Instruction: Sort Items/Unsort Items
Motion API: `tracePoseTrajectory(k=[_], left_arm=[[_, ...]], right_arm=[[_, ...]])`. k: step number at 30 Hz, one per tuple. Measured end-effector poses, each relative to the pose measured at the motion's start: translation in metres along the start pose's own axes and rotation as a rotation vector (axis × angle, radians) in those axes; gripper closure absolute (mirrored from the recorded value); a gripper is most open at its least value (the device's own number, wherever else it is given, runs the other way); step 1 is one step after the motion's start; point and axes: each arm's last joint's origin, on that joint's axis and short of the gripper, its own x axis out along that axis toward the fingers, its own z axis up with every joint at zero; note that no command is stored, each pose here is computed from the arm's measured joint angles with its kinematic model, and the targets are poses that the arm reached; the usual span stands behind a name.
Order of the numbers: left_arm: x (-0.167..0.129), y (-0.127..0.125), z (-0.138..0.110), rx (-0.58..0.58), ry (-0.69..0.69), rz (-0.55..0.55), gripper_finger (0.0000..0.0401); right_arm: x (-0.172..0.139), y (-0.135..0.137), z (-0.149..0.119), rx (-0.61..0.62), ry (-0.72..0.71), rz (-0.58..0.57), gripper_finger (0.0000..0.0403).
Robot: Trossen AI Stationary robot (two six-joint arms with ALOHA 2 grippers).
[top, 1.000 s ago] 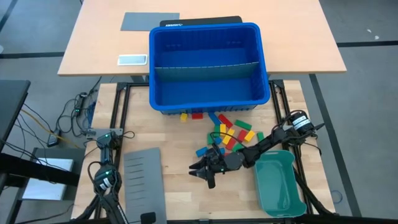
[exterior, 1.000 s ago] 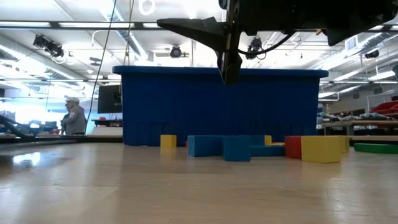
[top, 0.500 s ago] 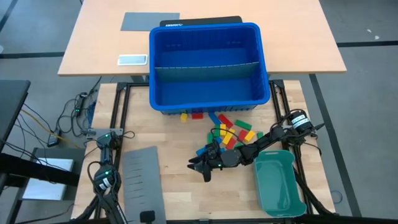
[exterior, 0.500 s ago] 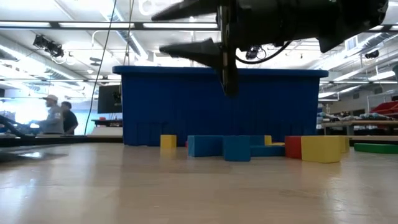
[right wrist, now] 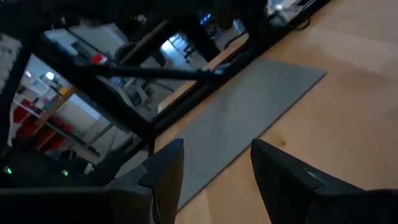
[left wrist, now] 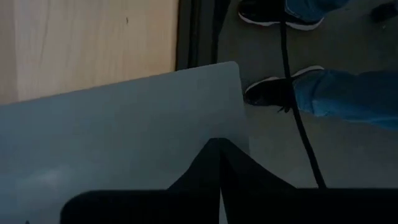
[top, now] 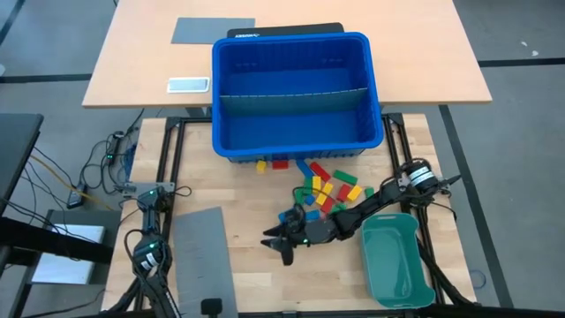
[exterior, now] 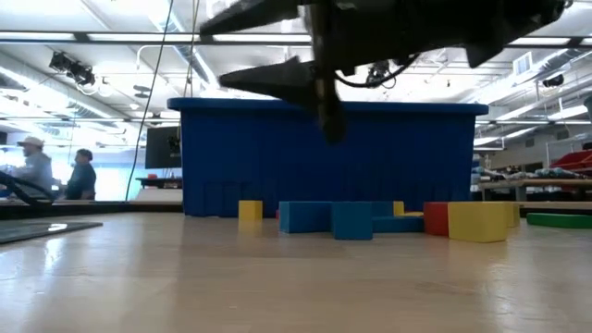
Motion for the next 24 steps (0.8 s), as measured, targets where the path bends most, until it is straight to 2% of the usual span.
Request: tracePoseTrajectory(k=[6, 13, 24], left_arm=[[0.000, 0.000, -0.001, 0.049, 0.000, 0.000, 0.0399], [-0.002, -0.002, -0.004, 0.120, 0.001, -0.007, 0.0400], [-0.004, -0.009, -0.011, 0.154, 0.008, -0.052, 0.0400]], right_arm=[[0.034, -0.013, -0.027, 0.061, 0.063, 0.004, 0.0212], [0.062, -0.015, -0.045, 0.103, 0.094, 0.031, 0.0208], [0.083, -0.012, -0.054, 0.119, 0.132, 0.025, 0.0203]])
